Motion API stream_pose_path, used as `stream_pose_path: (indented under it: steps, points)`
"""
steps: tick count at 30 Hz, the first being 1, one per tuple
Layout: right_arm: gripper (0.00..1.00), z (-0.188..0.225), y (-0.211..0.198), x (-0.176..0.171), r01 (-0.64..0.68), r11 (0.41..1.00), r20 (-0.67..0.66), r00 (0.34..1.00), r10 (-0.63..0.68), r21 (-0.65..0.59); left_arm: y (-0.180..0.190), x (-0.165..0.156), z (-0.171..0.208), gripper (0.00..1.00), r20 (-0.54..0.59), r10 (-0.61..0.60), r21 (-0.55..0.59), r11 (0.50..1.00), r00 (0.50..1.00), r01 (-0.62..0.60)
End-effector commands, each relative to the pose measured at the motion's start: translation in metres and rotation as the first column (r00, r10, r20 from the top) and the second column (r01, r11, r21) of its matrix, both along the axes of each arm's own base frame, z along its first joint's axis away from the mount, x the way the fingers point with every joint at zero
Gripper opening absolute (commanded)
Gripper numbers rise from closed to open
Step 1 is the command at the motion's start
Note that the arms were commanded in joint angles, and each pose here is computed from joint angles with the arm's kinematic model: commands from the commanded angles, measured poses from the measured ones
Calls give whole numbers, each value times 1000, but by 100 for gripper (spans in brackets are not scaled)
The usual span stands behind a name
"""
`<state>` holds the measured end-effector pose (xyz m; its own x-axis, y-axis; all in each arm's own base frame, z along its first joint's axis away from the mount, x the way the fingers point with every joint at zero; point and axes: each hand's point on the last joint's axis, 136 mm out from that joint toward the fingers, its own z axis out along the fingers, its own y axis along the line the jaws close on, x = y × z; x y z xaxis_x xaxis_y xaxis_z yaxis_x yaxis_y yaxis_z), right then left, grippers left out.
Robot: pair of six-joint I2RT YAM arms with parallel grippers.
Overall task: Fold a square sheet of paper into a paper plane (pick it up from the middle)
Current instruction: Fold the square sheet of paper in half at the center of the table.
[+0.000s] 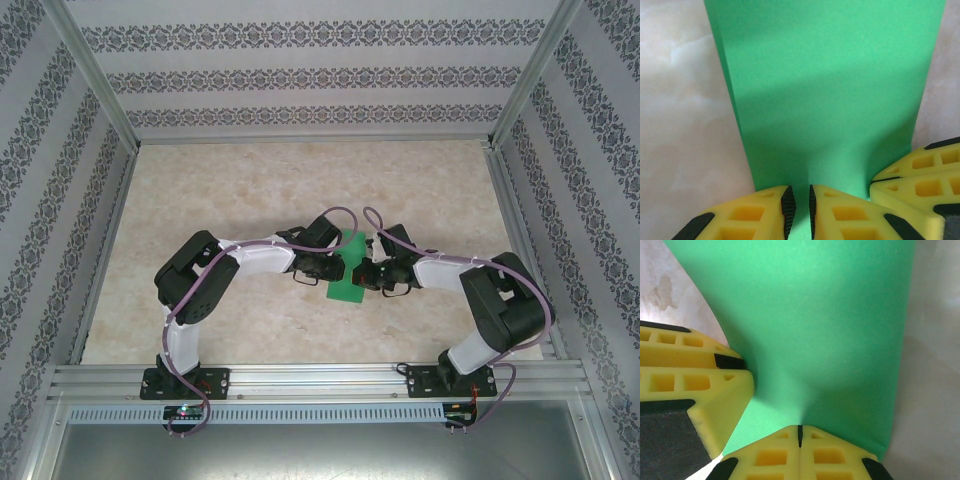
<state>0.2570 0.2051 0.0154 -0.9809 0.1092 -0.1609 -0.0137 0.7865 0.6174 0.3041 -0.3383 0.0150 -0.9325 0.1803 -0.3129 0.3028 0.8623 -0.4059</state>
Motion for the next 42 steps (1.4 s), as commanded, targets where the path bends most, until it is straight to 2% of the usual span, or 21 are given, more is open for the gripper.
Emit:
stream_pose_path:
  steps: [1, 11, 16, 19, 28, 34, 42]
  points:
    - [4, -24, -27, -30, -12, 992, -86, 996, 2, -124, 65, -48, -76, 24, -180, 24, 308, 951, 983, 34]
    - [4, -12, -36, -47, 25, 994, -86, 996, -34, -107, 63, -49, -74, 23, -191, 19, 300, 953, 981, 40]
    - [4, 27, -12, -29, 41, 999, 31, 999, -42, 22, 61, -49, -72, 23, -195, 10, 296, 954, 981, 49]
    - [4, 42, -2, -20, 34, 998, 73, 997, -37, 46, 61, -49, -71, 24, -192, 8, 296, 954, 981, 50]
    - [4, 6, 12, -31, -20, 1000, -18, 1000, 21, 8, 60, -48, -69, 24, -188, 13, 291, 956, 982, 43]
    - [3, -11, -3, -53, -29, 998, -71, 997, 25, -58, 60, -47, -69, 23, -186, 9, 295, 954, 982, 48]
    - [3, -24, -32, -80, 33, 990, -108, 993, -49, -139, 60, -48, -71, 24, -194, -2, 303, 951, 981, 62]
